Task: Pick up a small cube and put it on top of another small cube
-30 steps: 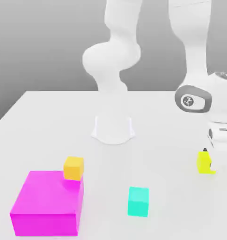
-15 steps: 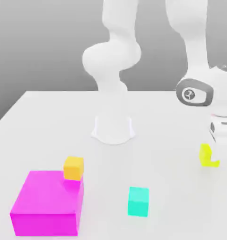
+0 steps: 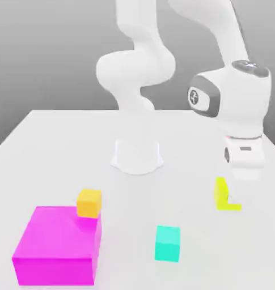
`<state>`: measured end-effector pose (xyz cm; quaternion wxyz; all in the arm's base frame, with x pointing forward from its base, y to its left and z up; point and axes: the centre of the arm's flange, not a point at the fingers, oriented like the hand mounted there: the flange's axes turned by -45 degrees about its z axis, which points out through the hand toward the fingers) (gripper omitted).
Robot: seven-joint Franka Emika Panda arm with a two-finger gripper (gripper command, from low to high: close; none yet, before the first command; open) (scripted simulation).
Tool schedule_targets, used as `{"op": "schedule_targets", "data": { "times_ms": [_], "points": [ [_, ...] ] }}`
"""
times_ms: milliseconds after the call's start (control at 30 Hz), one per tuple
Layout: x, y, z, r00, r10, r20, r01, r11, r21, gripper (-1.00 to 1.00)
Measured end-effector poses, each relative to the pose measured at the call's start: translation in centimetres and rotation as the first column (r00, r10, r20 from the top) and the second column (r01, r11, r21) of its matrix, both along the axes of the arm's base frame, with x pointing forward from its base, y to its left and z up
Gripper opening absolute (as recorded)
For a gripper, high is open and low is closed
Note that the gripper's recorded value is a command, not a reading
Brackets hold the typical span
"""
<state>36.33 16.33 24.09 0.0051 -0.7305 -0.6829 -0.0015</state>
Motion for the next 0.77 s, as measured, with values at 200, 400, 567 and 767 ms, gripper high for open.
{"op": "schedule_targets", "data": {
  "times_ms": [200, 400, 567, 767],
  "points": [
    [2.9, -8.6, 1.2, 0.999, 0.049, 0.003, -0.049, 0.999, -0.006, -1.0],
    [3.4, -8.7, -0.5, 0.998, 0.063, 0.004, -0.063, 0.998, 0.004, -1.0],
    [3.4, -8.8, -2.8, 0.998, 0.062, 0.005, -0.062, 0.998, 0.003, -1.0],
    [3.1, -9.2, -5.0, 0.998, 0.056, 0.003, -0.056, 0.998, -0.007, 1.0]
  ]
}}
